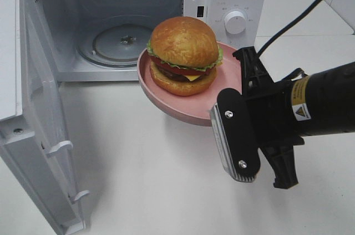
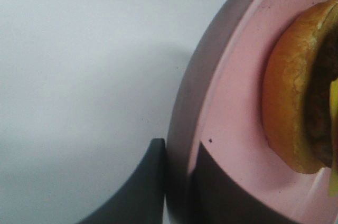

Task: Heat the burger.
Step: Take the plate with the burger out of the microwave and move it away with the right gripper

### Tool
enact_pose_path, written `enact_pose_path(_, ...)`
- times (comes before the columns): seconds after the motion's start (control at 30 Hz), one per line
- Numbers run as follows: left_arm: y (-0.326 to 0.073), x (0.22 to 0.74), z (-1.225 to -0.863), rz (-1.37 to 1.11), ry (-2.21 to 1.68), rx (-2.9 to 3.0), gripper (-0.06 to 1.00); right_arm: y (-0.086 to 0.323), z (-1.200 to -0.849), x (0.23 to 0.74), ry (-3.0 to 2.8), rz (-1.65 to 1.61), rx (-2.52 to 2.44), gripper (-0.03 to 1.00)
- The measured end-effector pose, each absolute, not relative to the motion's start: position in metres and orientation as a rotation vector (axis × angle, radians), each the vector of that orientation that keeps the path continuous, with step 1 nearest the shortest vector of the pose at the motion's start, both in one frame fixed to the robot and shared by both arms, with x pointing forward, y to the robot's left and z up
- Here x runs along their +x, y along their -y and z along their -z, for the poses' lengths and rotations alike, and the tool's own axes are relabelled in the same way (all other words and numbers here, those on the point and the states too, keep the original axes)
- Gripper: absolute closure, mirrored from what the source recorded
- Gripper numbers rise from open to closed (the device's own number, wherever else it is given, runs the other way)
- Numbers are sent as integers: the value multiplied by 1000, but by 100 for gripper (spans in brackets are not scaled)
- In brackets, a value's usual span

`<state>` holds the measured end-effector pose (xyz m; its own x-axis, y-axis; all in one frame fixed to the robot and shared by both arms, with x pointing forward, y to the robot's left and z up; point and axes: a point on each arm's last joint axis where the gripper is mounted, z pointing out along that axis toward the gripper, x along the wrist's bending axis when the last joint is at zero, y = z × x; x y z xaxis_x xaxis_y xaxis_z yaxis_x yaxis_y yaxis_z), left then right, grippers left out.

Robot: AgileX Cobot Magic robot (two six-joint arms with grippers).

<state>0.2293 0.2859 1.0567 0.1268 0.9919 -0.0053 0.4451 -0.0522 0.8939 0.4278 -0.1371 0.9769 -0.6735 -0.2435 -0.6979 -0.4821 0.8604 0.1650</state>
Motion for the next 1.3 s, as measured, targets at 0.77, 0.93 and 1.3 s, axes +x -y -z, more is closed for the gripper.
enact_pose_path(0.77,-286,229,-1057,-876,-1428,1617,-3,193,-1002,397,-2441,-216,-136,90)
enact_pose_path(0.93,-286,229,-1057,-876,-1428,1617,-3,200,-1000,396,-2471,-171,45,90)
enact_pose_path(1.3,-286,229,-1057,-876,-1428,1617,-3,215,-1002,397,-2411,-97,429,90)
